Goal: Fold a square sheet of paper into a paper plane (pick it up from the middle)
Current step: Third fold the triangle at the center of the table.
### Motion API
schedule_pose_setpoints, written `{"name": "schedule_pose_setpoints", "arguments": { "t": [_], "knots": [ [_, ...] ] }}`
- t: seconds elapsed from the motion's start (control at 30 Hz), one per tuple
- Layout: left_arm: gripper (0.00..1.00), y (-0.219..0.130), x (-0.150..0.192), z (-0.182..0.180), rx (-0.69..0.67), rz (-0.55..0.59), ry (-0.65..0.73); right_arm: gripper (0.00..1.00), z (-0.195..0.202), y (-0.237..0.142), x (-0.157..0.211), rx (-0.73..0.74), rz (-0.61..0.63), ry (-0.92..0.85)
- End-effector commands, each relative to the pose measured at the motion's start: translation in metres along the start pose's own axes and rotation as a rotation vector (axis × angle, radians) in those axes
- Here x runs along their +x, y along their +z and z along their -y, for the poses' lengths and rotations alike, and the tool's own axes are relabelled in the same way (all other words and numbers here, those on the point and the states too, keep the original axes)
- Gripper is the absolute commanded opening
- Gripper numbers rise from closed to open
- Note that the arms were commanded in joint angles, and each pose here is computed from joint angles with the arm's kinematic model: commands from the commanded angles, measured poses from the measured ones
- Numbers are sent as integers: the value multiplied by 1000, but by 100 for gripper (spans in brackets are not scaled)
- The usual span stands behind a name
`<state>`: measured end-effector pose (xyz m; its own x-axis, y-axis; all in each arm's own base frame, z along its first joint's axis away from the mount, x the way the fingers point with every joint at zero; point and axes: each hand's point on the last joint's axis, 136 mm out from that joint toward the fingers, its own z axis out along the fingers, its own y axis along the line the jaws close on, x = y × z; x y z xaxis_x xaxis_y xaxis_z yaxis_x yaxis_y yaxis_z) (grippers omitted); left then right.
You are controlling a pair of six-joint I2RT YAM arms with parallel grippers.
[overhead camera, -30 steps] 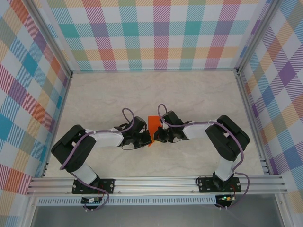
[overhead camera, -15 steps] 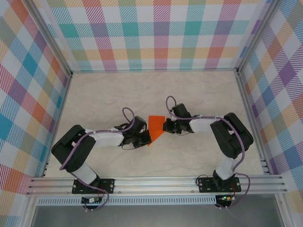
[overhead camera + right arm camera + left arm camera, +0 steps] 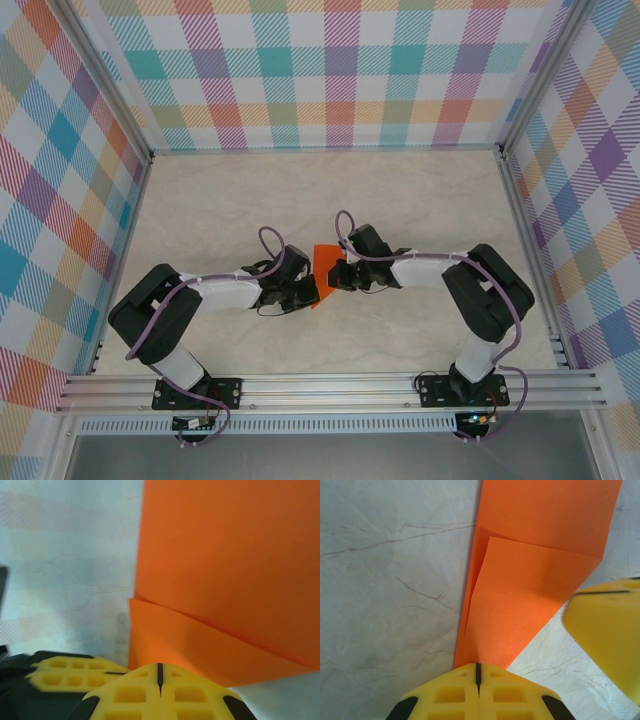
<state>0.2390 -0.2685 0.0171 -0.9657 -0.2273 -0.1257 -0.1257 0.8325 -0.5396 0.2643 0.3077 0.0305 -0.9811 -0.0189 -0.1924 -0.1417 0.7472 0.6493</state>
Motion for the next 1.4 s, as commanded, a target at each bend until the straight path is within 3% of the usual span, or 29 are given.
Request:
{"name": "schedule_pose_setpoints", "arguments": {
  "t": [0.0,0.3,0.43,0.77,1.37],
  "knots": [
    [0,0,18,-48,-185,-48,-11,0,4,5,-3,26,-14,27],
    [0,-15,-6,24,83,27,62,0,27,17,8,109,-70,118],
    [0,-10,-12,30,95,39,66,0,33,19,12,125,-81,141],
    [0,17,-4,12,44,-18,34,0,37,21,16,140,-99,161],
    [0,9,50,-47,-76,-187,24,0,66,23,23,277,-128,223]
  ]
}}
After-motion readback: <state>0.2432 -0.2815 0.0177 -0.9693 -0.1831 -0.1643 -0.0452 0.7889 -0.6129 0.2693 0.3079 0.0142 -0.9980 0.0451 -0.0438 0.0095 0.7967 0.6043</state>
